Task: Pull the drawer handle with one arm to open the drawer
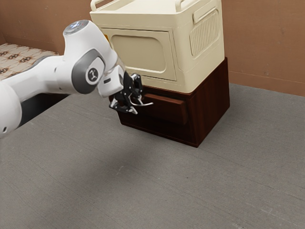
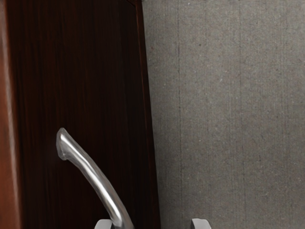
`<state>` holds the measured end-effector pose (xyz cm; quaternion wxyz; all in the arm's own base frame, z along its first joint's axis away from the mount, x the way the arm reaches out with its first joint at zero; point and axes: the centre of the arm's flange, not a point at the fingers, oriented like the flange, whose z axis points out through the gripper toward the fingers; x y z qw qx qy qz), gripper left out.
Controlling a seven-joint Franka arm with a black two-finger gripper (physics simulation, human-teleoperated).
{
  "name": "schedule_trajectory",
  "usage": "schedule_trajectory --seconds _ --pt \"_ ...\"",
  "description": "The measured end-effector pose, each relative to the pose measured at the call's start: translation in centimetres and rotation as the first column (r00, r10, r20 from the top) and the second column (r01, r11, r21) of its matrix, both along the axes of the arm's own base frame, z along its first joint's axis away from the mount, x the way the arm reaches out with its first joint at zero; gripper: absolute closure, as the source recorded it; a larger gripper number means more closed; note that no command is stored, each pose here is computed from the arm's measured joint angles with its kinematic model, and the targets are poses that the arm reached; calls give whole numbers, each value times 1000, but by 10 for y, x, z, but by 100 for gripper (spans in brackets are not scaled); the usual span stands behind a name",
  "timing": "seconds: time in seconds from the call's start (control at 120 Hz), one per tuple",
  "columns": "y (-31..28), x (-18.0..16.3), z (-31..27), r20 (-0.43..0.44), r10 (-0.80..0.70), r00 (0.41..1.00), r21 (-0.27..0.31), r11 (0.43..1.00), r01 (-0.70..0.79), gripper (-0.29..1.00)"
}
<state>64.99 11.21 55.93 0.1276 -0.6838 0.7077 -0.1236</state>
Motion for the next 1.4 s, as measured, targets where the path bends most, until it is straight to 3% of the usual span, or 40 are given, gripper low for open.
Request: schedule_trajectory --seconds 0.967,1.4 --pt "8 -38 9 -185 41 982 -29 998 -47 70" --pt "7 -84 17 -232 68 970 -35 996 -78 72"
